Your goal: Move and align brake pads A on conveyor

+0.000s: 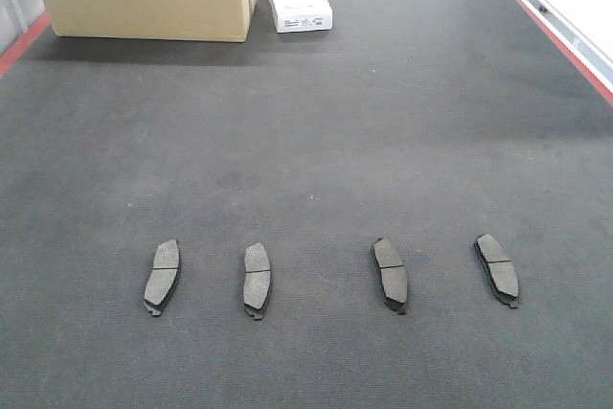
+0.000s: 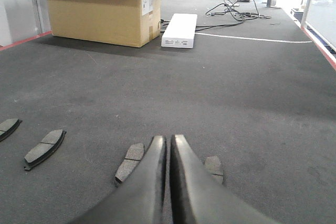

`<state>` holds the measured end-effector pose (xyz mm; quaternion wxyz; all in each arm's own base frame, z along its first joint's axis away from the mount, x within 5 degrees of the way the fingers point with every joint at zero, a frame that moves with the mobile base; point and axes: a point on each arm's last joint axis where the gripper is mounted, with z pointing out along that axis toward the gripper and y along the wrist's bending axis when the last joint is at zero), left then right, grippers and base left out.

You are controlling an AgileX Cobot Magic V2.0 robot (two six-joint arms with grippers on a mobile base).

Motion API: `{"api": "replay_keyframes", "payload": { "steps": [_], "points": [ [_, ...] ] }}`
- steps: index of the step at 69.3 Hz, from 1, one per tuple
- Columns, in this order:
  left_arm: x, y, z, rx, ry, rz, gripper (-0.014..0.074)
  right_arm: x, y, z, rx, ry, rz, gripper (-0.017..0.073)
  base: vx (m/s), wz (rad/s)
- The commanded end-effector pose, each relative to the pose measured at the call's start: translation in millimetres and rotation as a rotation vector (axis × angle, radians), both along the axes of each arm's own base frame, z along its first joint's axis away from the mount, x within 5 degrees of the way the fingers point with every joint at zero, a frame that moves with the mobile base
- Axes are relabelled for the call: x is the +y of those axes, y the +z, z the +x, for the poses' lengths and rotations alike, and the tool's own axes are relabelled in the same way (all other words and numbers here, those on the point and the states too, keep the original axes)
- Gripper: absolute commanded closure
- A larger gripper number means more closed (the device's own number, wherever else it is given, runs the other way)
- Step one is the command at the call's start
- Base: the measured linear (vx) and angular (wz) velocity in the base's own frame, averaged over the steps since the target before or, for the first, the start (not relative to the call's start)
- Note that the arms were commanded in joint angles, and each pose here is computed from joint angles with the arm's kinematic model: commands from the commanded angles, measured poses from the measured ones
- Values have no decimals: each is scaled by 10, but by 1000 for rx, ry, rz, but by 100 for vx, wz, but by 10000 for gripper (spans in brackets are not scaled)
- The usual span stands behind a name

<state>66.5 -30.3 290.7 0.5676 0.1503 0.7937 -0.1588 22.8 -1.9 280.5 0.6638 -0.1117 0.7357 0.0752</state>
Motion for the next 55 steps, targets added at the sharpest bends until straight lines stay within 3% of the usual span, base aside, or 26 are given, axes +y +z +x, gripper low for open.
{"api": "replay_keyframes", "payload": {
  "steps": [1,40,48,55],
  "points": [
    [-19,110,8,-44,-12,-33,601,-8,118,-30,-80,3,9,571,0,0],
    [-14,59,8,-26,-7,-23,601,-12,100,-30,-62,-2,1,571,0,0],
    [62,30,20,-12,88,-10,601,-12,100,-30,-62,-2,1,571,0,0],
    [132,19,10,-42,198,-92,601,-12,101,-30,-63,-2,2,571,0,0]
  ]
}}
